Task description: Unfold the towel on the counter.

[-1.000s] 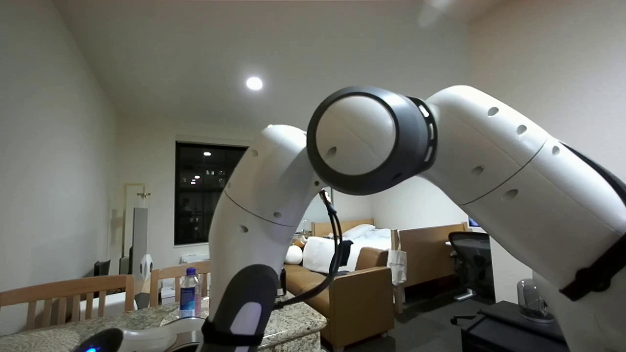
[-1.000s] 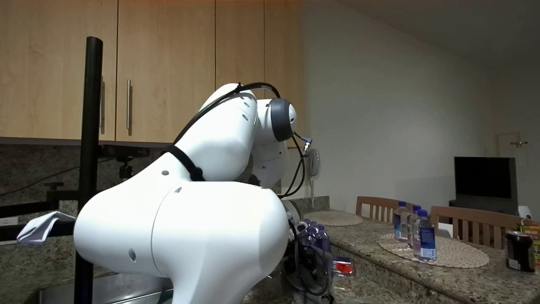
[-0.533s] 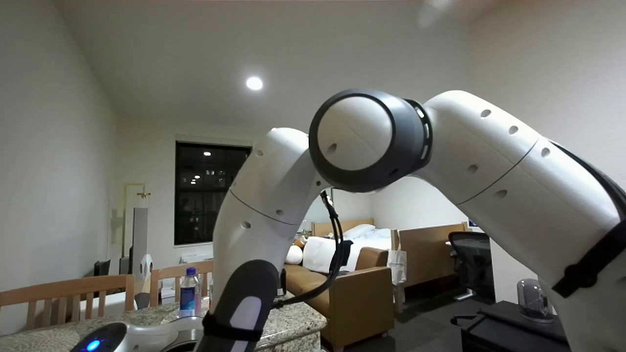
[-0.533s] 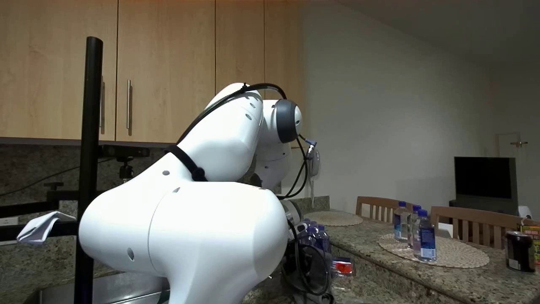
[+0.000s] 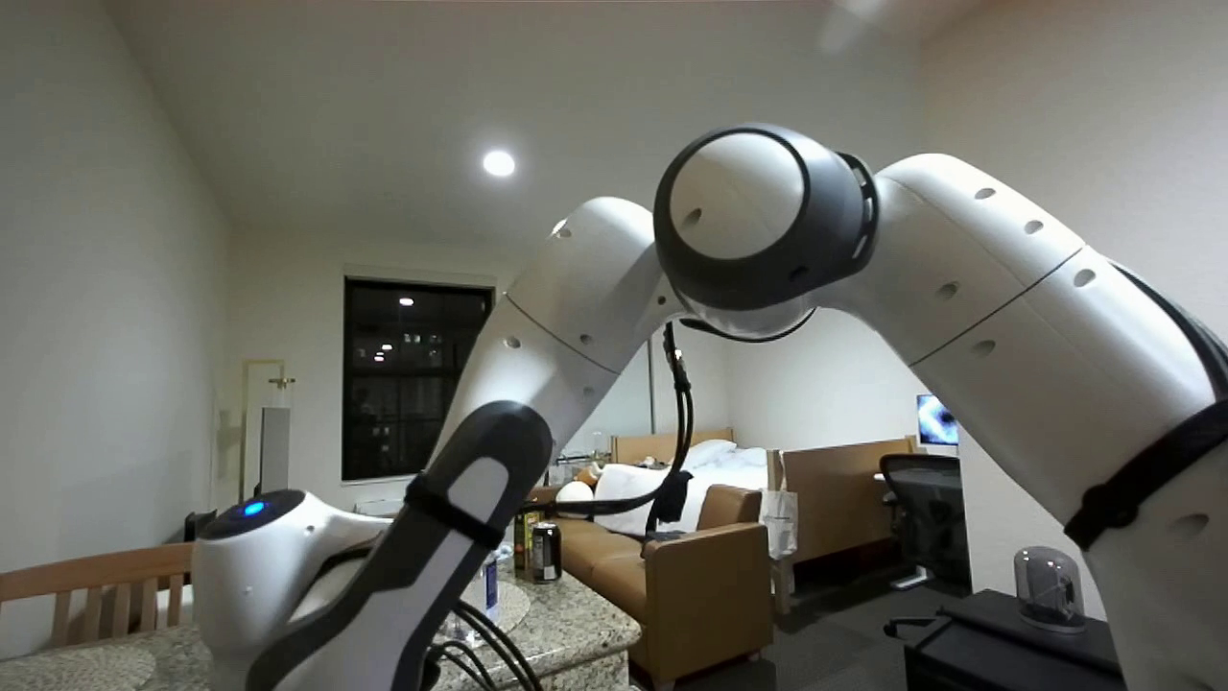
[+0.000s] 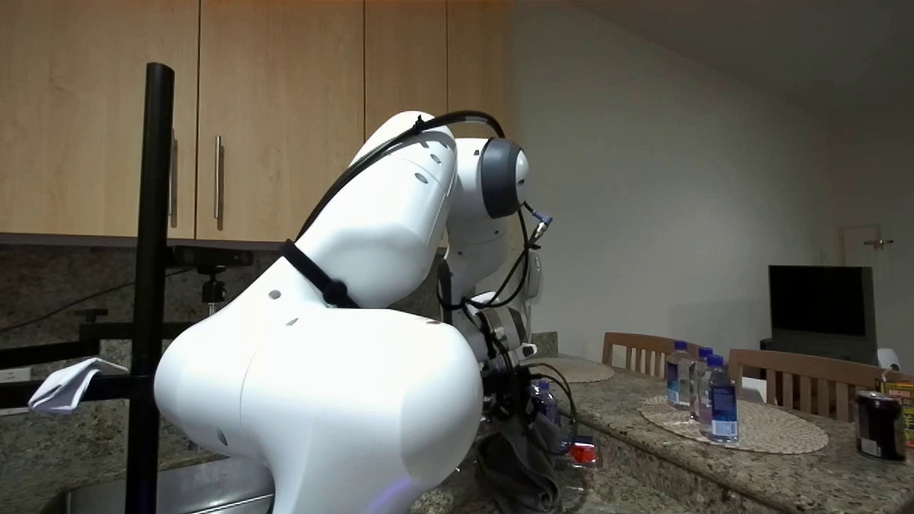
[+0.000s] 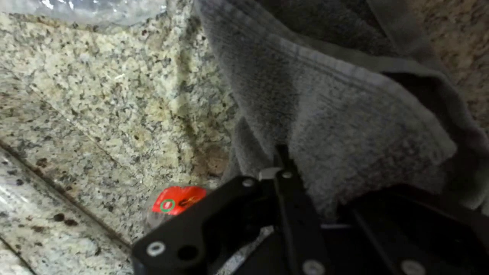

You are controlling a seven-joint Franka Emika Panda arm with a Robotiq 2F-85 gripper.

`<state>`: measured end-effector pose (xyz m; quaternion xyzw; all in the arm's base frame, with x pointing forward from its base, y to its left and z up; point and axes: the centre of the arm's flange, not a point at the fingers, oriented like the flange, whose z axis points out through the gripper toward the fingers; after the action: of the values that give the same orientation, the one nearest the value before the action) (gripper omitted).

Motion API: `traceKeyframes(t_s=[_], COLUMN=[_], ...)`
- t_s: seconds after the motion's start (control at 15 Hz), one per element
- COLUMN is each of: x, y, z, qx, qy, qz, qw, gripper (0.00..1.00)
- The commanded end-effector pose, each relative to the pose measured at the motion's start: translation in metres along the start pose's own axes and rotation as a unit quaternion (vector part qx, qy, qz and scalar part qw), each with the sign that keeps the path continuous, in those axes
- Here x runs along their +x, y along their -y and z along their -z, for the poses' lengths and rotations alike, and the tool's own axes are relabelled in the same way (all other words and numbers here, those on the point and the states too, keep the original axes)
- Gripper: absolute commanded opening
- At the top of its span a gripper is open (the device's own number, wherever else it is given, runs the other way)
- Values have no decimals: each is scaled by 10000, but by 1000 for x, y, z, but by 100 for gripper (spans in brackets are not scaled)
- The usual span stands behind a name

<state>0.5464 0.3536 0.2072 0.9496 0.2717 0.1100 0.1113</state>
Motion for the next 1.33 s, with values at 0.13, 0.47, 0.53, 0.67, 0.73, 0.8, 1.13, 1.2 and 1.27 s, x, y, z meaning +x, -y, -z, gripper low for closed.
traceKeyframes(t_s=[0.13, 0.47, 0.53, 0.67, 0.73, 0.8, 1.13, 1.2, 1.27], x=[-1, -9, -9, -9, -8, -8, -15, -17, -19], y=[-54, -89, -97, -115, -123, -134, -183, -190, -197], z=[44, 66, 70, 76, 78, 76, 51, 43, 37], qx=[514, 897, 918, 900, 919, 949, 1051, 1033, 1043], qy=[552, 980, 1048, 1196, 1285, 1412, 2087, 2228, 2341], qz=[387, 467, 433, 335, 280, 222, -195, -318, -408], qw=[9964, 9900, 9893, 9882, 9870, 9852, 9721, 9689, 9657], gripper=[11, 10, 11, 10, 10, 11, 10, 10, 10])
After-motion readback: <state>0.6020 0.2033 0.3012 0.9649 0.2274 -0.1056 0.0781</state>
